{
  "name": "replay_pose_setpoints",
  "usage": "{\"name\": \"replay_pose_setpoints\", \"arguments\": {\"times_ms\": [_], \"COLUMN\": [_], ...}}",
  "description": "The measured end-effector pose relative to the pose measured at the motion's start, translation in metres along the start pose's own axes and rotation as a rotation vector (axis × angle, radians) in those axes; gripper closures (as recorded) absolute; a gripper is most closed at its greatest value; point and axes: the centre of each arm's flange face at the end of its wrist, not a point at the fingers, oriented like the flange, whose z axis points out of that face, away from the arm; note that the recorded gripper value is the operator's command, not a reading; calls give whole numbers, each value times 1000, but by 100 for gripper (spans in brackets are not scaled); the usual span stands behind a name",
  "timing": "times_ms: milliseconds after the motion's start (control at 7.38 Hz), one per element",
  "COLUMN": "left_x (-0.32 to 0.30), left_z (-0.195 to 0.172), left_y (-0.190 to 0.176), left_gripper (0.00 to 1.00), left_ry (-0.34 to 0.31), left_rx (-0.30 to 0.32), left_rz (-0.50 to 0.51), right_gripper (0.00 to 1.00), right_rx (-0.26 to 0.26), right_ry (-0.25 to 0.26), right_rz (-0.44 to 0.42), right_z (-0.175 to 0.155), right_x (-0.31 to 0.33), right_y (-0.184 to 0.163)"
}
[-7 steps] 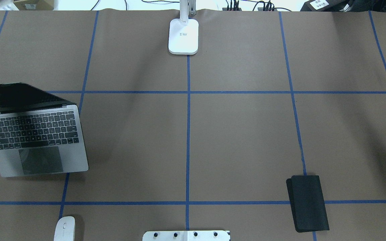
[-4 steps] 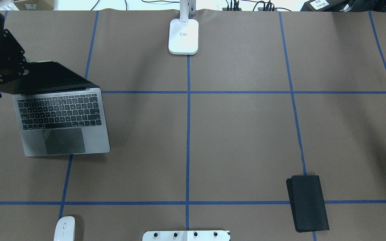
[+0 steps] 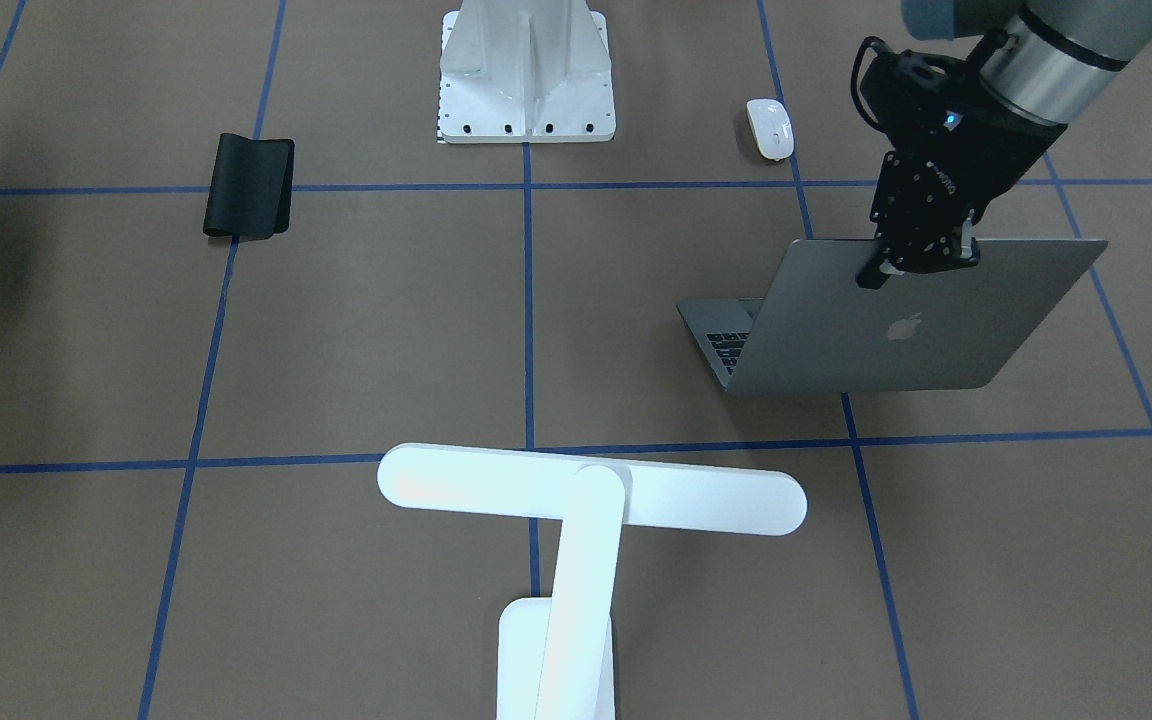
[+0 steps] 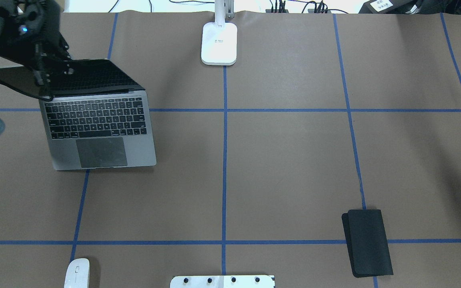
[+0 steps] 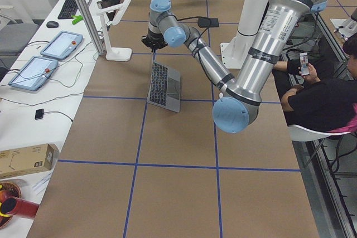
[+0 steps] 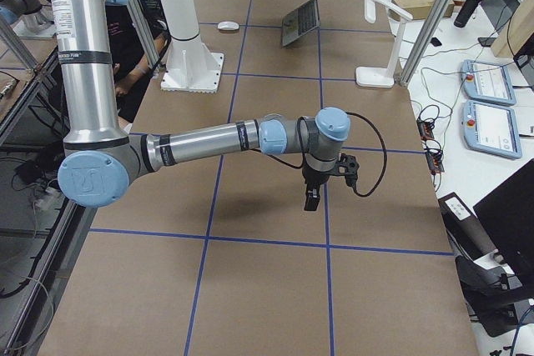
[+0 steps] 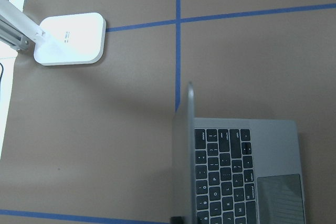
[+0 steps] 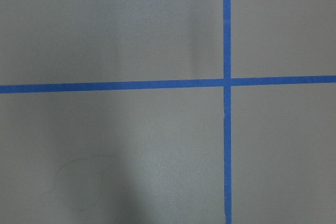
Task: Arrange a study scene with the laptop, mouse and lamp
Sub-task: 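Carry the laptop with the left gripper toward the white lamp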
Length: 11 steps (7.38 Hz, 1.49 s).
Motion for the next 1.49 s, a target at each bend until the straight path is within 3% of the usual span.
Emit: {"name": "replay_pose_setpoints", "arguments": {"times_ms": [407, 678, 1492], "left_x": [-1, -9, -23], "left_z": [37, 40, 48], "left_y": [-60, -81, -98], "left_gripper": [100, 100, 100], "left_ry": [1, -4, -28], "left_rx": [-2, 11, 4], "left_rz": [-46, -35, 125], "right_gripper": [0, 0, 0], "right_rx": [0, -1, -15], "right_ry": [0, 0, 5], "right_rz": [1, 2, 15], "right_z": [0, 0, 8], "right_x": [0, 0, 5], "right_y": [0, 0, -4]}}
